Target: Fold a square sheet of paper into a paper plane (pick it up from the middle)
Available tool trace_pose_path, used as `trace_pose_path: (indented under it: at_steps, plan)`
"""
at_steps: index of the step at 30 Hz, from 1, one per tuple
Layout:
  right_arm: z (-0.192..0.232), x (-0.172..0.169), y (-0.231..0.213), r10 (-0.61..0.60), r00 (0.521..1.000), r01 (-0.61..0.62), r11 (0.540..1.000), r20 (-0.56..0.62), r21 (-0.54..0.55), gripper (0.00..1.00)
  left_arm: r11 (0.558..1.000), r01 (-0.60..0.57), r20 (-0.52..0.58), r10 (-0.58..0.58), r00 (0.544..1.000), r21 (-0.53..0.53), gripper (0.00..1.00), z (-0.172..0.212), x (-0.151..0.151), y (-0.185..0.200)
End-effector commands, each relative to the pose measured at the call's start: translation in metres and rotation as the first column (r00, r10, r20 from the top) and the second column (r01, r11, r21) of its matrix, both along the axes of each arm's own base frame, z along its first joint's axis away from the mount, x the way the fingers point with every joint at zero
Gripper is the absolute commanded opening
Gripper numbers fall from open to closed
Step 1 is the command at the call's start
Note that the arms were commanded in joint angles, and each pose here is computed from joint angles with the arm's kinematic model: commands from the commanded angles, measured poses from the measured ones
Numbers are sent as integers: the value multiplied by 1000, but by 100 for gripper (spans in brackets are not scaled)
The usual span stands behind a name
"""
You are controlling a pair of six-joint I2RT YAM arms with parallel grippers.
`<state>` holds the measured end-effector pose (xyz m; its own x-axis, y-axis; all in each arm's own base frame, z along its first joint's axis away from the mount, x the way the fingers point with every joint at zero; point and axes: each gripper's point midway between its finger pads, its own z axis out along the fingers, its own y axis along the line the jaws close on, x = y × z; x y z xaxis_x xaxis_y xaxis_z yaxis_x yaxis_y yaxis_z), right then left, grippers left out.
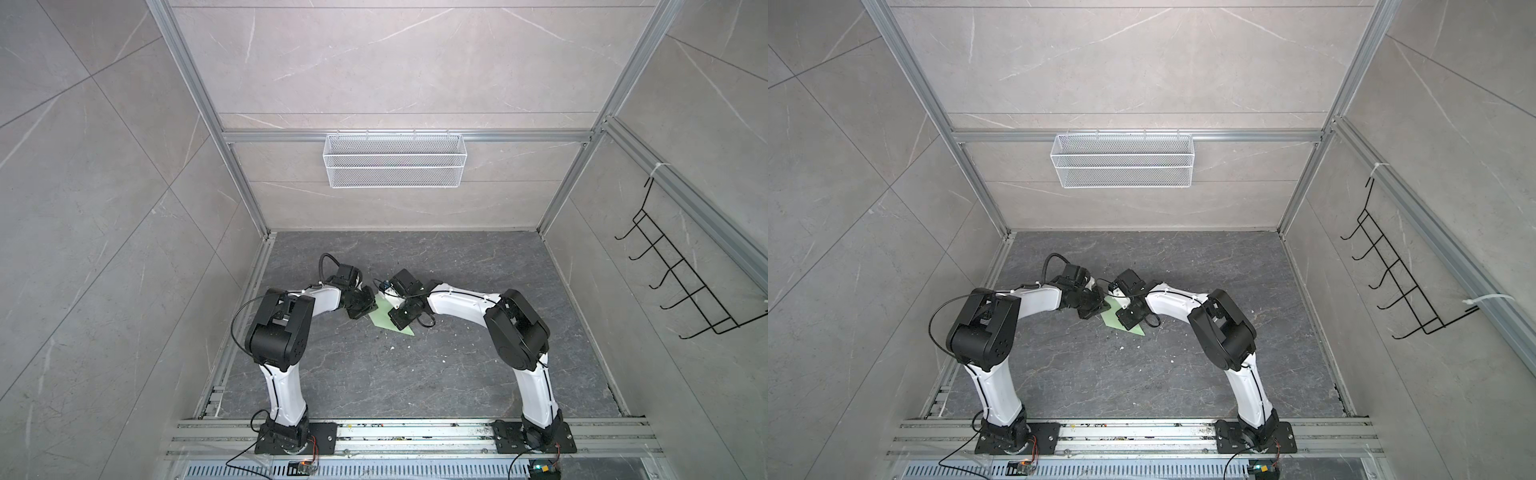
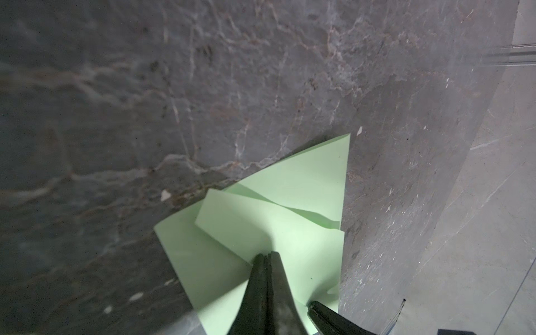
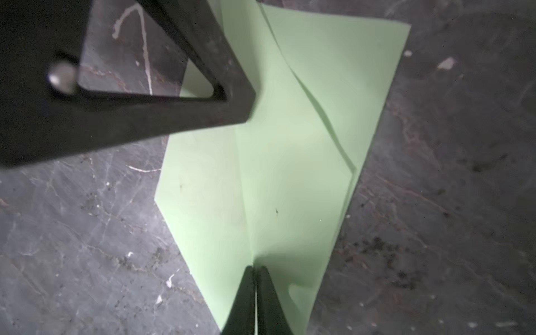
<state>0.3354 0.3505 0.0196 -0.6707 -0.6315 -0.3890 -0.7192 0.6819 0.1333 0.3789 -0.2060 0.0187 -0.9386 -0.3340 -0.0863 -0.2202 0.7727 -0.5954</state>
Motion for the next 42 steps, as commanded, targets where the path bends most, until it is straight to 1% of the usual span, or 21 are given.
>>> trace_pose_path:
  at_steps: [1, 6, 8, 14, 21, 25, 26, 28, 31, 32, 34, 36, 39, 42]
  plan:
    - [-8, -17, -18, 26, 999, -29, 997, -37, -77, 8, 980, -47, -171, 81, 982, 195, 0, -50, -30, 35]
    - [-12, -25, -36, 26, 999, -31, 990, -37, -135, 7, 975, -44, -193, 86, 977, 216, 0, -55, -32, 38]
    - [-11, -30, -41, 35, 999, -40, 989, -38, -142, 7, 975, -41, -201, 85, 976, 218, 0, -57, -32, 38]
    - [-16, -48, -56, 39, 996, -53, 983, -82, -175, 7, 975, -38, -203, 84, 976, 220, 0, -57, -31, 38]
    - [-22, -65, -72, 8, 993, -31, 981, -119, -190, 6, 976, -35, -196, 78, 978, 214, 0, -54, -29, 36]
    - [-19, -70, -80, -31, 992, 11, 986, -122, -167, 6, 981, -29, -181, 65, 981, 194, 0, -50, -25, 32]
    - [-17, -70, -80, -41, 991, 22, 988, -124, -153, 6, 983, -27, -170, 58, 984, 180, 0, -46, -23, 30]
    - [-5, -68, -74, -63, 991, 52, 994, -118, -91, 7, 991, -14, -135, 32, 990, 132, 0, -36, -15, 20]
    - [28, -55, -57, -114, 991, 119, 991, -70, 60, 10, 1000, 21, -50, -21, 999, 16, 0, -6, 0, 0]
    - [38, -49, -53, -137, 989, 141, 985, -47, 103, 11, 999, 34, -20, -34, 999, -15, 2, 5, 5, -6]
    - [57, -37, -48, -195, 981, 192, 963, -6, 190, 17, 995, 61, 48, -57, 997, -85, 7, 32, 13, -17]
    - [69, -26, -45, -246, 969, 233, 932, 15, 278, 29, 987, 81, 116, -65, 991, -141, 15, 57, 19, -25]
    - [79, -17, -41, -287, 958, 269, 884, -10, 384, 37, 977, 93, 183, -57, 981, -191, 24, 80, 20, -29]
    - [80, -6, -41, -307, 949, 304, 836, -70, 456, 42, 972, 91, 225, -42, 974, -215, 32, 88, 14, -27]
